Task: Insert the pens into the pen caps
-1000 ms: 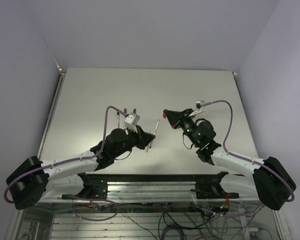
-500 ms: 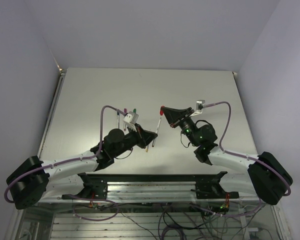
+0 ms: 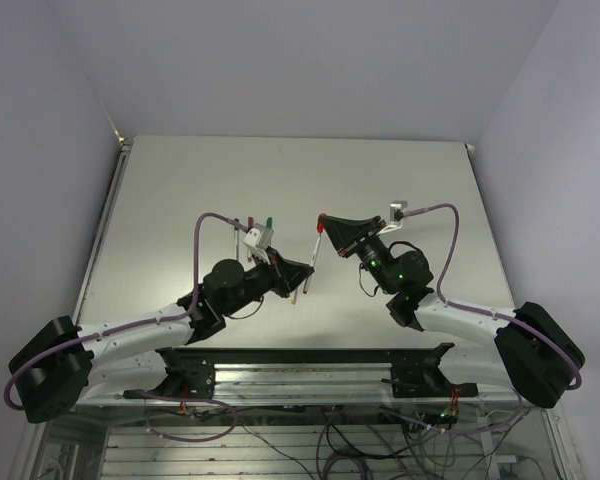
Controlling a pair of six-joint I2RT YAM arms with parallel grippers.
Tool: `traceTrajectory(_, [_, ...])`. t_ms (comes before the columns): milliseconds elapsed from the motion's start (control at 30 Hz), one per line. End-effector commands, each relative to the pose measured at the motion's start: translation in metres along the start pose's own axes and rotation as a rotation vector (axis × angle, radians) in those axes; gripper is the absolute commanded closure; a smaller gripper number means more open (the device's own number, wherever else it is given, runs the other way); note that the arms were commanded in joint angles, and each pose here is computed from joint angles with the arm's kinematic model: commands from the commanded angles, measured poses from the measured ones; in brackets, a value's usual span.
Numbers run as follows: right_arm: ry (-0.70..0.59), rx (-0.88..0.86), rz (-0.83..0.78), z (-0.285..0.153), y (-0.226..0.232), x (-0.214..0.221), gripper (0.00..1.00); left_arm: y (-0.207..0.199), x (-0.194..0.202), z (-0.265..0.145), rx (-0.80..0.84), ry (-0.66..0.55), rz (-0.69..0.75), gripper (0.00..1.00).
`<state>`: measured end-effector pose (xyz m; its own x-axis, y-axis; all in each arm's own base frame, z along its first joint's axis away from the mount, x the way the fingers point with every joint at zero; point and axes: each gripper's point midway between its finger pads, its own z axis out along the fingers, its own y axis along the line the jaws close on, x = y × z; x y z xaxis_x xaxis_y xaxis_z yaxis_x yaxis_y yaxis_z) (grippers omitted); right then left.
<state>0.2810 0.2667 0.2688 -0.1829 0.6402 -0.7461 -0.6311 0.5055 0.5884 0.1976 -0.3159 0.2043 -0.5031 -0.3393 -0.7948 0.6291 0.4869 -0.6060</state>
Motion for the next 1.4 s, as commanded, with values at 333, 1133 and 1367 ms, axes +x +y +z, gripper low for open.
traceTrajectory(333, [-0.025, -0.026, -0.010, -0.001, 0.009, -0.005, 1.00, -0.010, -0.014, -0.004, 0.036, -0.061, 0.001, 0.93])
traceTrajectory(1133, [0.040, -0.055, 0.037, -0.006, 0.017, 0.018, 1.00, -0.007, -0.021, -0.006, 0.034, -0.119, -0.006, 0.93])
traceTrajectory(1367, [0.085, -0.072, 0.054, -0.009, 0.022, 0.033, 1.00, -0.007, -0.030, -0.008, 0.037, -0.174, -0.013, 0.93])
